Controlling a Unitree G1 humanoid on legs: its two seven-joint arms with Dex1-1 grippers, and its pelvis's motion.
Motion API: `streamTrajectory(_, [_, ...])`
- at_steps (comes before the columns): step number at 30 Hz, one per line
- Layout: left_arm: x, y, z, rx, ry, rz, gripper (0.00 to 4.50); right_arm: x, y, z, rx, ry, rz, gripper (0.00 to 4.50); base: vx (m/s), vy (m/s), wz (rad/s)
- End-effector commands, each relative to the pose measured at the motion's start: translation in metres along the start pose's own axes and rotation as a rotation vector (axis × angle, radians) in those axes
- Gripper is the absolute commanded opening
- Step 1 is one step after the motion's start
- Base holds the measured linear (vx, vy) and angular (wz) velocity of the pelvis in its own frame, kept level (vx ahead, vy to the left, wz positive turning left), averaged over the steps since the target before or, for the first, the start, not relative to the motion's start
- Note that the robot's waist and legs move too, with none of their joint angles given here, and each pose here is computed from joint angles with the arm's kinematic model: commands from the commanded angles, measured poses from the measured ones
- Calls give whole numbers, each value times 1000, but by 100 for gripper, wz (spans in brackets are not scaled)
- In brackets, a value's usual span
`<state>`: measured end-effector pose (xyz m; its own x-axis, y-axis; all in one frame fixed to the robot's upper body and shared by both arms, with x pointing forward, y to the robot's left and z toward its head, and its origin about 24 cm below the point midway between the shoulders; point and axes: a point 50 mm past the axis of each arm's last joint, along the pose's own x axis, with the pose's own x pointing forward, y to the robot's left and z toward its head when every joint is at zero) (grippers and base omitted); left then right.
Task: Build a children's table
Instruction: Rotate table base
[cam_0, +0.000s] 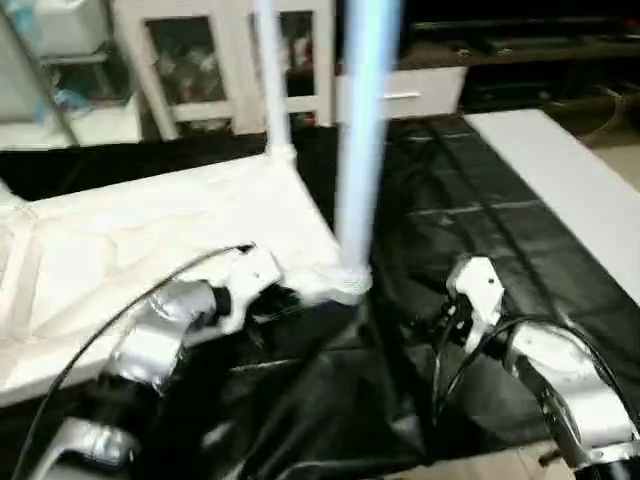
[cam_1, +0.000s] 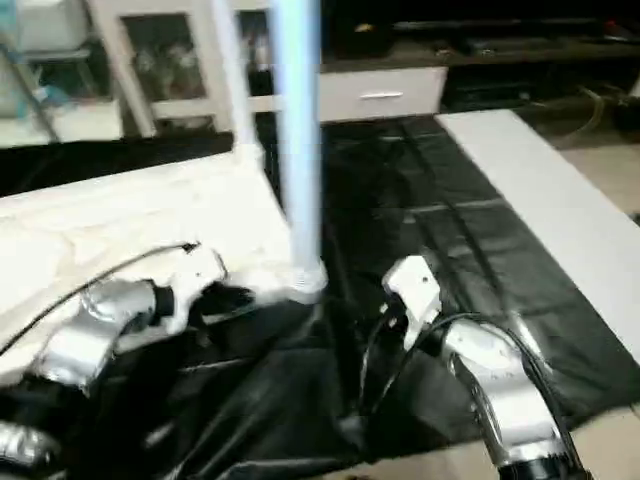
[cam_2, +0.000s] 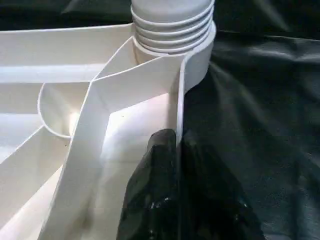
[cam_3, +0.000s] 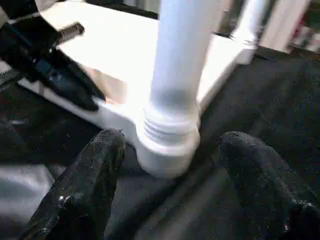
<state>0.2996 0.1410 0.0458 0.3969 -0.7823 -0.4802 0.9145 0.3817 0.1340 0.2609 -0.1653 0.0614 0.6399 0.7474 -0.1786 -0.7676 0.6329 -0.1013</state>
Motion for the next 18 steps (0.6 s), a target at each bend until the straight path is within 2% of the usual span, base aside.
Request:
streamTrajectory(1, [4, -9, -4, 14, 29, -46, 10, 0, -1, 2, -13, -1, 12, 337, 0, 0, 0])
streamTrajectory(4, [3, -10, -2, 39, 30, -46, 4, 0, 0, 2, -15, 3, 24, 337, 19, 1, 1])
streamTrajectory(6, [4, -6, 1, 64, 16, -21, 4, -1, 0, 2, -17, 6, 30, 337, 56, 1, 1])
streamTrajectory(7, [4, -4, 2, 55, 10, -17, 46, -1, 0, 1, -17, 7, 32, 337, 0, 0, 0])
streamTrajectory(11, [5, -1, 7, 72, 6, -25, 68, -2, 1, 1, -16, 9, 38, 337, 0, 0, 0])
streamTrajectory(18, [9, 2, 7, 88, 34, -27, 68, -3, 3, 0, -11, 12, 43, 337, 0, 0, 0])
